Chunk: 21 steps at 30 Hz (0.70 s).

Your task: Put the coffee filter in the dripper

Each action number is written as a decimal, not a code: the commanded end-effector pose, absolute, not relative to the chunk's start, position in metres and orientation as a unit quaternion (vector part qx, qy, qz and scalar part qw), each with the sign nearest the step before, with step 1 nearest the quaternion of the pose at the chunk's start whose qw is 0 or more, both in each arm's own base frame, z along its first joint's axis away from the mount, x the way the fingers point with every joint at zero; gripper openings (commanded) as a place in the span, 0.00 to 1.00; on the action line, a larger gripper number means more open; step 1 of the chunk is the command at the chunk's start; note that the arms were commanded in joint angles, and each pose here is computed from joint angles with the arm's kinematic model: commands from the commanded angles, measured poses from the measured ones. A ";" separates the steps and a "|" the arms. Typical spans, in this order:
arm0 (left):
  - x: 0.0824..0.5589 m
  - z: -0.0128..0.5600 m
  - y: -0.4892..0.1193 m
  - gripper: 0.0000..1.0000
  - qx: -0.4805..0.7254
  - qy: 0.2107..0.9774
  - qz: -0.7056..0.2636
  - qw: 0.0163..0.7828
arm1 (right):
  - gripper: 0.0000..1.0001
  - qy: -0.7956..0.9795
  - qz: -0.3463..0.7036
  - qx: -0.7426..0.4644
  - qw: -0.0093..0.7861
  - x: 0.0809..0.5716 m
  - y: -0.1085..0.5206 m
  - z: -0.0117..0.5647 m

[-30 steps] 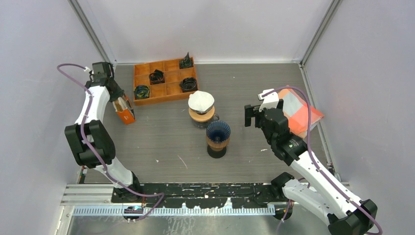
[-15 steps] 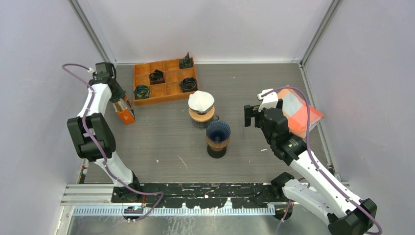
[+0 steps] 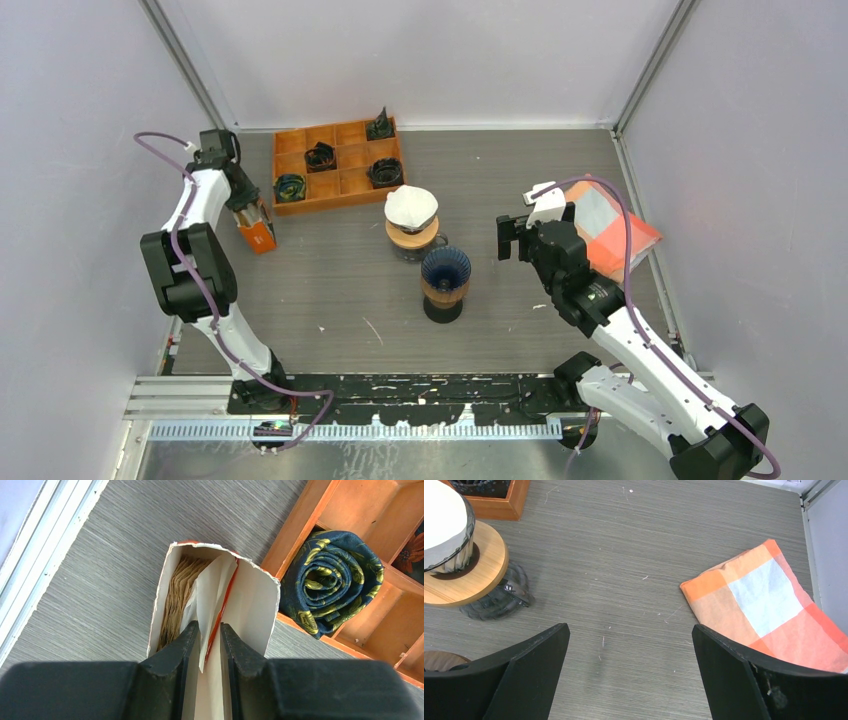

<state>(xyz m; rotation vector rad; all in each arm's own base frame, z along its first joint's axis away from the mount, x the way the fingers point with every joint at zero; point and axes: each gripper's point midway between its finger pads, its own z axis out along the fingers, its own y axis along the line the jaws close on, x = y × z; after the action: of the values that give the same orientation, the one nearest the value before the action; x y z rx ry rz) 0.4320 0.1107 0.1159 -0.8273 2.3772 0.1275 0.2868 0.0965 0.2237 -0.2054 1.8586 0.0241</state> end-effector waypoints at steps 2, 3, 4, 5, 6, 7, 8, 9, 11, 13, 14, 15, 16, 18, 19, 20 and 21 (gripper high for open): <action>0.453 0.136 0.118 0.21 -0.311 0.884 0.041 0.347 | 1.00 0.782 0.021 -0.081 0.618 0.293 0.100 0.240; 0.454 0.136 0.118 0.20 -0.311 0.884 0.041 0.347 | 1.00 0.782 0.022 -0.081 0.618 0.293 0.100 0.240; 0.454 0.137 0.118 0.18 -0.310 0.884 0.040 0.348 | 1.00 0.781 0.023 -0.081 0.618 0.292 0.100 0.240; 0.453 0.138 0.117 0.15 -0.309 0.884 0.040 0.349 | 1.00 0.781 0.023 -0.081 0.619 0.292 0.100 0.240; 0.453 0.139 0.117 0.12 -0.308 0.883 0.039 0.351 | 1.00 0.781 0.023 -0.082 0.618 0.292 0.101 0.240; 0.453 0.142 0.117 0.09 -0.307 0.883 0.039 0.353 | 1.00 0.781 0.024 -0.082 0.619 0.292 0.101 0.241; 0.452 0.145 0.117 0.06 -0.306 0.882 0.039 0.356 | 1.00 0.781 0.024 -0.081 0.619 0.292 0.101 0.241; 0.451 0.147 0.116 0.03 -0.304 0.882 0.039 0.358 | 1.00 0.780 0.025 -0.081 0.619 0.292 0.101 0.242; 0.449 0.153 0.116 0.00 -0.302 0.880 0.040 0.364 | 1.00 0.779 0.025 -0.081 0.621 0.292 0.101 0.243; 0.447 0.160 0.116 0.00 -0.301 0.878 0.039 0.369 | 1.00 0.779 0.027 -0.081 0.622 0.292 0.101 0.244; 0.446 0.164 0.115 0.00 -0.301 0.877 0.038 0.372 | 1.00 0.778 0.028 -0.081 0.622 0.292 0.101 0.245; 0.444 0.168 0.115 0.00 -0.302 0.875 0.036 0.377 | 1.00 0.777 0.029 -0.081 0.623 0.291 0.101 0.246; 0.443 0.173 0.114 0.00 -0.303 0.873 0.035 0.381 | 0.99 0.776 0.030 -0.081 0.624 0.291 0.102 0.247; 0.439 0.185 0.113 0.00 -0.304 0.868 0.033 0.392 | 0.99 0.773 0.034 -0.081 0.628 0.291 0.102 0.251; 0.437 0.188 0.112 0.00 -0.304 0.867 0.033 0.394 | 0.99 0.773 0.034 -0.082 0.628 0.290 0.102 0.252; 0.434 0.196 0.112 0.00 -0.304 0.864 0.032 0.399 | 0.99 0.772 0.036 -0.083 0.630 0.290 0.103 0.256; 0.432 0.200 0.111 0.00 -0.304 0.864 0.032 0.401 | 0.99 0.772 0.037 -0.085 0.629 0.289 0.103 0.257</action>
<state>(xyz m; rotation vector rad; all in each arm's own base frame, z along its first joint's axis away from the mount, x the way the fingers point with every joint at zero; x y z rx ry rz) 0.4341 0.1083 0.1437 -0.7984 2.3162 0.0970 0.2861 0.0998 0.2235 -0.2186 1.8590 0.0430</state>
